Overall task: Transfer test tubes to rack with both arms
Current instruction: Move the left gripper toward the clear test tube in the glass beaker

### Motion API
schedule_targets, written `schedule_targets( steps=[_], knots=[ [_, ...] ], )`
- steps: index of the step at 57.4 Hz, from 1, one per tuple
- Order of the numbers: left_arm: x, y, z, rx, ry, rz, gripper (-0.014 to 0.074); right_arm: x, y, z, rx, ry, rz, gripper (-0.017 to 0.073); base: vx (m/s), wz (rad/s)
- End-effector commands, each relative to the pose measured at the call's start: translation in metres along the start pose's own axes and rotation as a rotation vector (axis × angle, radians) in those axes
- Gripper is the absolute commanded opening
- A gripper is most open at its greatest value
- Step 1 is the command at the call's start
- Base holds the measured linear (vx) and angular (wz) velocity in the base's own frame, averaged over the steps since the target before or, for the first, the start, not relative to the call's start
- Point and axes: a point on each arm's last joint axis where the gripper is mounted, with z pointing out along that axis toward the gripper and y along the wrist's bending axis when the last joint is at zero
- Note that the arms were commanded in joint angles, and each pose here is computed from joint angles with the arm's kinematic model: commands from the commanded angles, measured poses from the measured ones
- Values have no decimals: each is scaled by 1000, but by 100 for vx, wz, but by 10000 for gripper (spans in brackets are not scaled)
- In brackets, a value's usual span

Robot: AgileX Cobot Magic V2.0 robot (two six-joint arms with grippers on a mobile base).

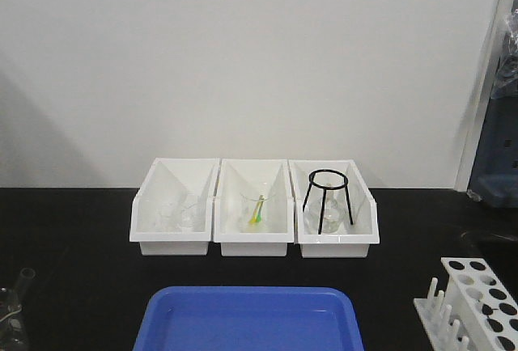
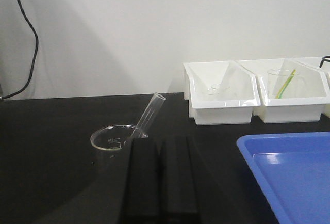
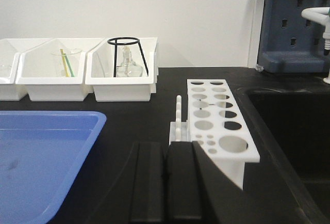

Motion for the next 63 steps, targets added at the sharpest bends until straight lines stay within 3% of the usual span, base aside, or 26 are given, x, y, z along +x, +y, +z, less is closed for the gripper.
schedule_targets(
  steps=[1,55,63],
  knots=[
    [1,0,-1,6,-71,-14,-17,-5,1,0,-8,-83,-11,-7,16,-1],
    [1,0,-1,6,-71,-14,-17,-5,1,0,-8,-83,-11,-7,7,1],
    [1,0,-1,6,-71,-14,-17,-5,0,0,-3,-85,-84,-7,0,0]
  ],
)
